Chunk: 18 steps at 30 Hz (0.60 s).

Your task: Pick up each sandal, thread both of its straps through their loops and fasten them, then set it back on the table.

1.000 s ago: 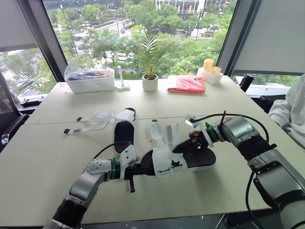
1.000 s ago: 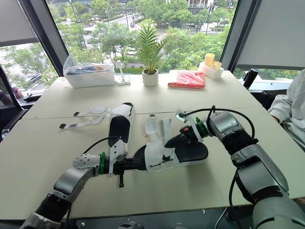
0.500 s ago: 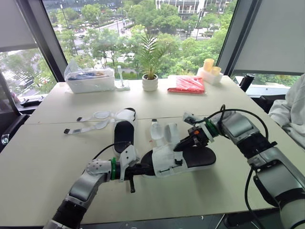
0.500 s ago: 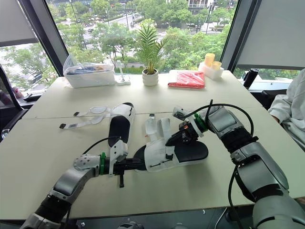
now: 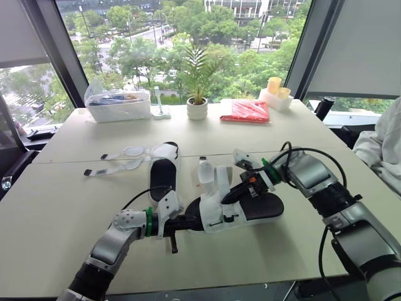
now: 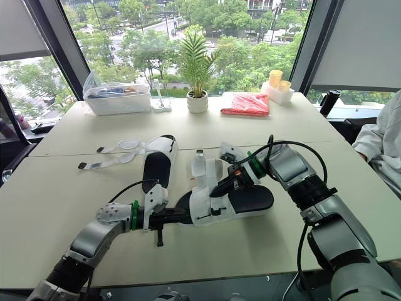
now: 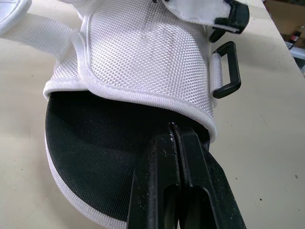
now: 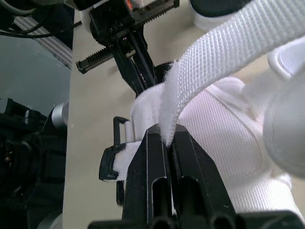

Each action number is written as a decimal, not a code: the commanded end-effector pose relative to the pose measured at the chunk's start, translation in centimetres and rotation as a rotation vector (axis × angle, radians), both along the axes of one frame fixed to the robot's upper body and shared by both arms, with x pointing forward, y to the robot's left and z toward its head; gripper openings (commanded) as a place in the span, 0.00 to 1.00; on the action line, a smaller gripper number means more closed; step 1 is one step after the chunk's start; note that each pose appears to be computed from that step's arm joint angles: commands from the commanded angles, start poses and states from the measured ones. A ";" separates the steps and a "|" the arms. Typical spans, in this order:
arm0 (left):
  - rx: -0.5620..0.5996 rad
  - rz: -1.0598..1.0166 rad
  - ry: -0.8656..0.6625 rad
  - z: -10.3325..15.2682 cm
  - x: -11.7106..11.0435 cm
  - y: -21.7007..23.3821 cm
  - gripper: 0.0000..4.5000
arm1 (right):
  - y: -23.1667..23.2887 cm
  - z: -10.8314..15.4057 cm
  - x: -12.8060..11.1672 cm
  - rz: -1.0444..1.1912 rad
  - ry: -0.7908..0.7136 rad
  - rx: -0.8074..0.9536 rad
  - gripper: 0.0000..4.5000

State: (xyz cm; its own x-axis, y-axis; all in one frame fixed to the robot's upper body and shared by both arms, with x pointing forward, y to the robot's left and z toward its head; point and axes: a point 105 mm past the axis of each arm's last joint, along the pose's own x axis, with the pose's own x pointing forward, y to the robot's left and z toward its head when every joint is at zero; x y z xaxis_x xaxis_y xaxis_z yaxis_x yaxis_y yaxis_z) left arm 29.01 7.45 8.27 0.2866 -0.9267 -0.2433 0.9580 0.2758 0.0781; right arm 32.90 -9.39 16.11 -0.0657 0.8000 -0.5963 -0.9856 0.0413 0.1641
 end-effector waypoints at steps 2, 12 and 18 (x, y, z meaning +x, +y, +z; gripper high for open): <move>0.015 -0.004 0.018 -0.6 -0.5 -0.1 0.00 | -0.2 0.9 1.1 0.002 -0.111 -0.014 0.00; 0.013 -0.004 0.020 -0.6 -0.5 -0.2 0.00 | -0.8 1.1 1.6 0.005 -0.121 -0.027 0.00; 0.012 -0.005 0.020 -0.6 -0.6 -0.2 0.00 | -0.7 1.6 0.8 0.054 -0.139 -0.015 0.00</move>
